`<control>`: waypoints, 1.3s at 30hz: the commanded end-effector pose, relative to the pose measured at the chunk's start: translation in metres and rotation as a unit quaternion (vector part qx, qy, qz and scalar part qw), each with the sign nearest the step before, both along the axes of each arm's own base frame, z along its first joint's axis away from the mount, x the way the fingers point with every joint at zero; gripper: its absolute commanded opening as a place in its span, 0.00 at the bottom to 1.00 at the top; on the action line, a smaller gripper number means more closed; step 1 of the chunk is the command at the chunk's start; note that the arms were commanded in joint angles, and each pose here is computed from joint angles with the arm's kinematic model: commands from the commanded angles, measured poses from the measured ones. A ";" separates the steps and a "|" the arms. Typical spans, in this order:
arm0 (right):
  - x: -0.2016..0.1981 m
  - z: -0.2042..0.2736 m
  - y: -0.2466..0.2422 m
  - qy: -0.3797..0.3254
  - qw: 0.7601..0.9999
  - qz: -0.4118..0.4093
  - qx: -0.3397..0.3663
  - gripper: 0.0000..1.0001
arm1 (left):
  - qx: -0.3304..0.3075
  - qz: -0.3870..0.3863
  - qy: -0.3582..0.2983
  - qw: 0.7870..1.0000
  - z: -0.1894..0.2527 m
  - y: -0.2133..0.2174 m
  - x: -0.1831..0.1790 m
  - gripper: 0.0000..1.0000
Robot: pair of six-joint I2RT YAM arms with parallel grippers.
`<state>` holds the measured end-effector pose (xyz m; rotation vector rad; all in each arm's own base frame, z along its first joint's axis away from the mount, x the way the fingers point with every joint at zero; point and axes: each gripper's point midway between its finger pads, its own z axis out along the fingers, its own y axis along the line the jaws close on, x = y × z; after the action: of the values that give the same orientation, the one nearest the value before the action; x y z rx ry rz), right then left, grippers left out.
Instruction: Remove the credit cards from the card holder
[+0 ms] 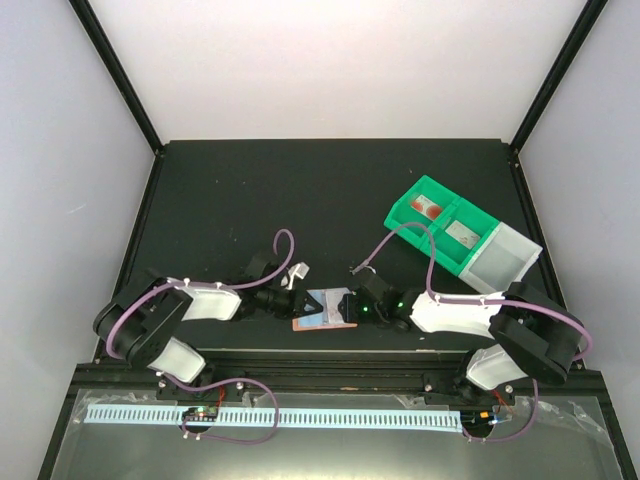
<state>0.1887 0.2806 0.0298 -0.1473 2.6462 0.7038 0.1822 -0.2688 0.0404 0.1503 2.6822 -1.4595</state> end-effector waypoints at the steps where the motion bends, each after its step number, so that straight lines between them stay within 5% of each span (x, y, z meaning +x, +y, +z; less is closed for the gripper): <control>1: -0.001 -0.008 -0.017 -0.003 0.999 -0.010 -0.043 0.41 | -0.024 -0.010 -0.024 0.999 0.013 -0.014 0.011 0.08; 39: -0.002 0.015 0.010 -0.015 0.999 0.018 0.036 0.35 | 0.015 0.004 -0.004 1.000 -0.026 -0.010 0.016 0.02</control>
<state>0.1848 0.2831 0.0296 -0.1659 2.6509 0.7380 0.1919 -0.2753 0.0161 0.1276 2.7184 -1.4327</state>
